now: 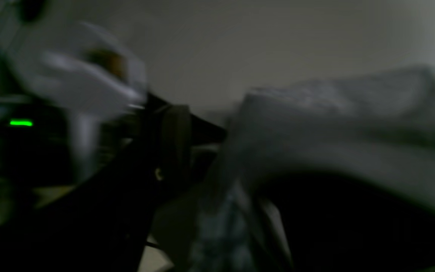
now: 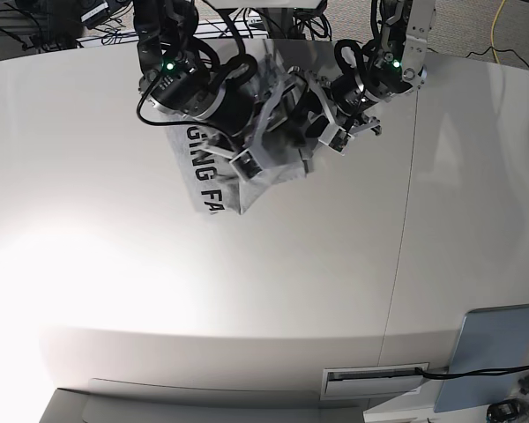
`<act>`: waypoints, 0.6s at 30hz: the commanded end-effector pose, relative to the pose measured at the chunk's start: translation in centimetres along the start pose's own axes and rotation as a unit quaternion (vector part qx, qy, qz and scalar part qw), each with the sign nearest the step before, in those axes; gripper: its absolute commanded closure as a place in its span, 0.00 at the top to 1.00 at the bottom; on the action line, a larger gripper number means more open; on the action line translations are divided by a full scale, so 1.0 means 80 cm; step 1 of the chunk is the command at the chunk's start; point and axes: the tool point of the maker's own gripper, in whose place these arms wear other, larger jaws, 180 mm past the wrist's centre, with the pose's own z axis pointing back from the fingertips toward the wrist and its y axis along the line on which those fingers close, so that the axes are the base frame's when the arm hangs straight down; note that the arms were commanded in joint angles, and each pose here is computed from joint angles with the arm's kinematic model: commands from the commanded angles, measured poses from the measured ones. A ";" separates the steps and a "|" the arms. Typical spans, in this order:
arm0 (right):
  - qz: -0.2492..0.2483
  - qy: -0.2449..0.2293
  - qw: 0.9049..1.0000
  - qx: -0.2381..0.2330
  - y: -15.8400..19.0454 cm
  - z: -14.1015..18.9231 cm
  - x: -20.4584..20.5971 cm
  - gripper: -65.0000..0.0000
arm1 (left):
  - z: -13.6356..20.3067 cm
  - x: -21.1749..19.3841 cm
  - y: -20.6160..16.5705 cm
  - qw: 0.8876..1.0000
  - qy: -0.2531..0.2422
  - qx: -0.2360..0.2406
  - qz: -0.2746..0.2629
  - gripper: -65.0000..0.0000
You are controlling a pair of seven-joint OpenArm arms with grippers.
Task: Fold the T-shirt properly
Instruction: 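Fold the right gripper's end over onto the left gripper's folded section, then flatten and square the folded shirt bundle with both grippers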
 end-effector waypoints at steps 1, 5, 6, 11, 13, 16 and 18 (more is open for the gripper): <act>0.000 -0.043 0.998 0.035 0.019 0.003 0.027 0.37 | 0.002 0.014 -0.001 1.000 -0.021 -0.003 -0.003 0.36; 0.000 -0.072 0.993 0.098 0.048 0.009 0.043 0.37 | 0.003 0.009 0.004 1.000 -0.012 0.008 -0.017 0.36; 0.002 -0.070 0.993 0.097 0.048 0.010 0.043 0.37 | 0.004 0.006 0.009 1.000 -0.005 0.015 -0.022 0.36; 0.006 -0.073 0.994 0.082 0.038 0.015 0.047 0.37 | 0.019 0.000 0.049 0.998 0.011 0.059 -0.010 0.36; 0.004 -0.078 0.995 0.064 0.025 0.020 0.049 0.37 | 0.031 0.001 0.070 0.996 0.012 0.084 -0.003 0.36; 0.003 -0.076 0.997 0.012 -0.012 0.029 0.047 0.37 | 0.053 0.007 0.096 0.993 0.003 0.113 0.016 0.36; -0.001 -0.070 0.997 -0.043 -0.049 0.038 0.045 0.37 | 0.068 0.021 0.099 0.994 -0.021 0.104 0.024 0.36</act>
